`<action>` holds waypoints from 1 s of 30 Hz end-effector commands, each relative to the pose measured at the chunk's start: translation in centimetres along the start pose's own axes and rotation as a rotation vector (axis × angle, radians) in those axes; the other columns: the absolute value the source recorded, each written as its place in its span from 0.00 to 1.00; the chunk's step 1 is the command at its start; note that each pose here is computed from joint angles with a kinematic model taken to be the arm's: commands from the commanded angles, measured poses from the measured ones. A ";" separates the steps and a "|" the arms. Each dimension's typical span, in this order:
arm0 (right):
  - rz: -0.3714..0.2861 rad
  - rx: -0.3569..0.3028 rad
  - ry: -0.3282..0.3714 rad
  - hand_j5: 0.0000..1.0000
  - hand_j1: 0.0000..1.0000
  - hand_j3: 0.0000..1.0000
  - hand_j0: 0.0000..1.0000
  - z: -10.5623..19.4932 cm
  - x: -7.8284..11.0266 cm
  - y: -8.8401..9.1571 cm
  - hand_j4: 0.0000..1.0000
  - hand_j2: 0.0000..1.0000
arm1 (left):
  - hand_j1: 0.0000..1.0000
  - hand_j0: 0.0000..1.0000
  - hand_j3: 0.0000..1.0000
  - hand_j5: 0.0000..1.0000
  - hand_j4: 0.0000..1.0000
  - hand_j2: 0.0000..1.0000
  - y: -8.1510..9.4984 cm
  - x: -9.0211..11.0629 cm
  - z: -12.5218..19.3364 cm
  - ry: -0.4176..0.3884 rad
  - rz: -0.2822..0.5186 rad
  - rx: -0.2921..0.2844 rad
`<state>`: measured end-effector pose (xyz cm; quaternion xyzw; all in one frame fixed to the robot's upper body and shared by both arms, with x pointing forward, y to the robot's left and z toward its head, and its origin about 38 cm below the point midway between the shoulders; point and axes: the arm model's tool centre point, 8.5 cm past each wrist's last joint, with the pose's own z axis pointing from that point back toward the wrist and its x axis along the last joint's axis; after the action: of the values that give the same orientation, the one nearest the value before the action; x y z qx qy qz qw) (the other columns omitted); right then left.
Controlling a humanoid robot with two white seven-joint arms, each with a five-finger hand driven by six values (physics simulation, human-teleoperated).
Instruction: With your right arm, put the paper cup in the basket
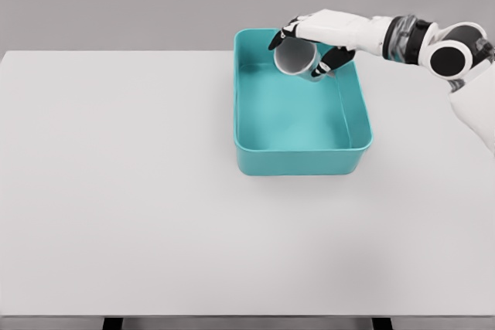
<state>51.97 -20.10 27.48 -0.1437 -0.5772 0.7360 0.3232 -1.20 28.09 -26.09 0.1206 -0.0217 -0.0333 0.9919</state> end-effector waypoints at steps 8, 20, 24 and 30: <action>0.111 0.061 0.026 1.00 1.00 1.00 1.00 -1.4 1.4 0.5 1.00 1.00 | 1.00 1.00 1.00 1.00 1.00 1.00 0.0 0.0 0.0 0.000 0.000 0.000; -0.339 -0.354 -0.149 1.00 1.00 1.00 1.00 6.0 -2.0 -5.1 1.00 1.00 | 1.00 1.00 1.00 1.00 1.00 1.00 0.0 0.0 0.0 0.000 0.000 0.000; -0.487 -0.561 -0.076 1.00 1.00 1.00 1.00 12.9 -6.4 -3.2 1.00 1.00 | 1.00 1.00 1.00 1.00 1.00 1.00 0.0 0.0 0.0 0.000 0.000 0.000; -0.573 -0.553 0.150 1.00 1.00 1.00 1.00 17.4 -10.9 6.0 1.00 1.00 | 1.00 1.00 1.00 1.00 1.00 1.00 0.0 0.0 0.0 0.000 0.000 0.000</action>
<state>48.25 -38.99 24.81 -0.0829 -0.7474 0.4283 0.5011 -1.20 28.09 -26.09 0.1206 -0.0218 -0.0332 0.9919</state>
